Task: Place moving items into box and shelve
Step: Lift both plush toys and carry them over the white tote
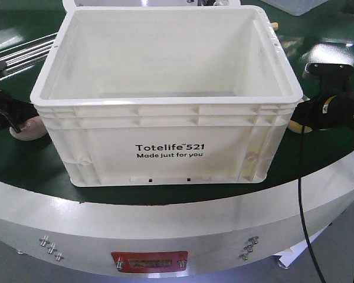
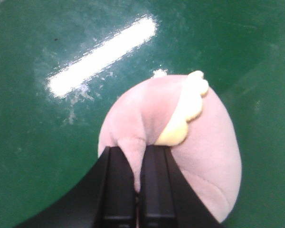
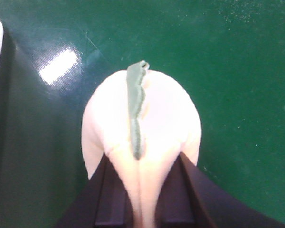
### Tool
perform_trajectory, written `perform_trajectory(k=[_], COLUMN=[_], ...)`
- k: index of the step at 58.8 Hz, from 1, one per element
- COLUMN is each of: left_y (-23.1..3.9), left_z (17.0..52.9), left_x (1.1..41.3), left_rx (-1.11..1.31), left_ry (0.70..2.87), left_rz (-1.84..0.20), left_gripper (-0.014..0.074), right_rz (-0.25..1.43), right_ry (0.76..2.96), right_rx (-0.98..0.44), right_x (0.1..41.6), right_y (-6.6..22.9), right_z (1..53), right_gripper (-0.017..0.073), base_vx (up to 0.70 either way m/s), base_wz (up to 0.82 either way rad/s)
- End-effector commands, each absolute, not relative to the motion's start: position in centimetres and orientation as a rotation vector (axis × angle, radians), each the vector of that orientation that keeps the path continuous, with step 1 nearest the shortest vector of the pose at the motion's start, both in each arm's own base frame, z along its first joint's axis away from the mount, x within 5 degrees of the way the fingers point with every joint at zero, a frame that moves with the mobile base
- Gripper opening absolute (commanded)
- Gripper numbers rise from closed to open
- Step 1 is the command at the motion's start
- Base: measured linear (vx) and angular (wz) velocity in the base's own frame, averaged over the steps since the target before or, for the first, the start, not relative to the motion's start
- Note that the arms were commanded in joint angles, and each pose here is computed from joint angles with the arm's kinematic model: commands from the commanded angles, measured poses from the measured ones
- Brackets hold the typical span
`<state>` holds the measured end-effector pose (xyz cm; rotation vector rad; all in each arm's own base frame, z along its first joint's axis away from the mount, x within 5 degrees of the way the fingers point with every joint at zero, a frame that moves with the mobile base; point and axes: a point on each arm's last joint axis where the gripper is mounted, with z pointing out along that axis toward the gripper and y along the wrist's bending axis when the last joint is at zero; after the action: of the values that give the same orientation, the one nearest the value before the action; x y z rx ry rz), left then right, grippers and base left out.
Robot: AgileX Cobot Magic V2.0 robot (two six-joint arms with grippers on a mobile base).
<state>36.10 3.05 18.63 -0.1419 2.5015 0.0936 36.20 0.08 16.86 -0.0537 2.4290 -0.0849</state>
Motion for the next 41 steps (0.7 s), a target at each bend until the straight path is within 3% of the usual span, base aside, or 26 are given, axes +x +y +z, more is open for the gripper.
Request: perform_trajectory(k=[1,41], left_y=[2.9,2.6], left_z=[21.4,30.0], left_x=[36.1,33.4], left_rx=[-0.144,-0.117], left_ry=[2.4,2.104], left_rz=[0.081,0.071], left_gripper=[-0.0024,-0.0023], right_rz=[-0.08,-0.142], right_ry=[2.314,2.116], right_rx=[-0.075,-0.127], right_x=[36.7,34.2], right_y=[0.0,-0.2], right_z=[19.7,27.2], right_gripper=[-0.0015,-0.0015], base_vx=[0.0,0.0], base_wz=[0.0,0.0])
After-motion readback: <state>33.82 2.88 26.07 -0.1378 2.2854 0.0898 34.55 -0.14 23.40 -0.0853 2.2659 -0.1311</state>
